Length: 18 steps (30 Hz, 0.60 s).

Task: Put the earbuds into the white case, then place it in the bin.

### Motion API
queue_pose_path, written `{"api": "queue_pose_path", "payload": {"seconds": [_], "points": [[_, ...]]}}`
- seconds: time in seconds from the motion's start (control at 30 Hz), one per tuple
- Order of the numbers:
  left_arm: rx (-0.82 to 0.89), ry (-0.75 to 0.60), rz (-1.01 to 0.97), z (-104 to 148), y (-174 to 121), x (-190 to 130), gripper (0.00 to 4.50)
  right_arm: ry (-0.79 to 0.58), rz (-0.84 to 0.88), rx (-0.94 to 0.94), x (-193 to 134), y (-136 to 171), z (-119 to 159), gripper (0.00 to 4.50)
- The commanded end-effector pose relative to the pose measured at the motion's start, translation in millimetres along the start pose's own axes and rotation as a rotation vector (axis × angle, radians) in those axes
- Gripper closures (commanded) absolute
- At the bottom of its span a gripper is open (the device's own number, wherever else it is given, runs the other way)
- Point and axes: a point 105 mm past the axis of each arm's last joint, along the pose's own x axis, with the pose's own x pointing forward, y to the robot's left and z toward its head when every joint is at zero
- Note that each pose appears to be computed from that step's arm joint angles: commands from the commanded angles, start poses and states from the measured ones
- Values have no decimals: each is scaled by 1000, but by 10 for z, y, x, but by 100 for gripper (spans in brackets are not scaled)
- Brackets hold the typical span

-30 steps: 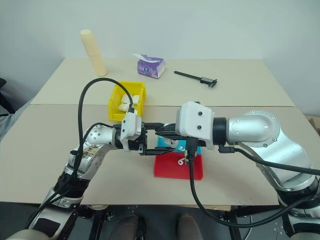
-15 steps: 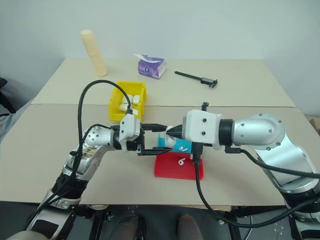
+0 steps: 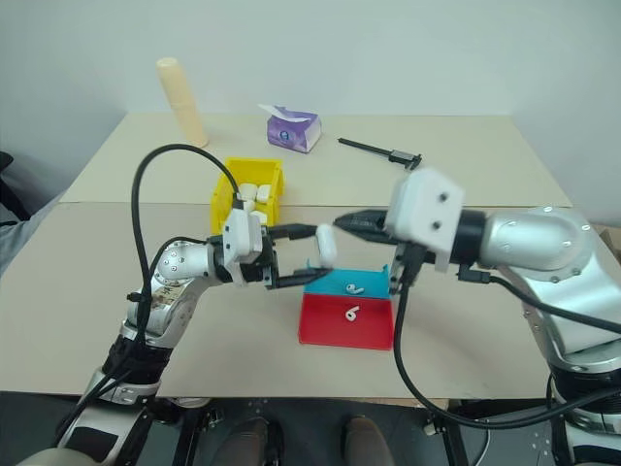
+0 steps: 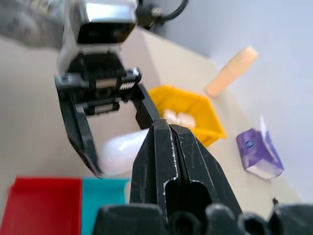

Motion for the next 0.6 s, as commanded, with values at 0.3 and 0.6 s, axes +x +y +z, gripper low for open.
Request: {"api": "queue_pose_path", "payload": {"seconds": [0.3, 0.6], "points": [[99, 338, 1003, -360, 1519, -165, 174, 132, -84, 86, -38, 69, -478, 446], [0, 414, 995, -635, 1577, -120, 14, 188, -98, 92, -55, 107, -598, 450]]}}
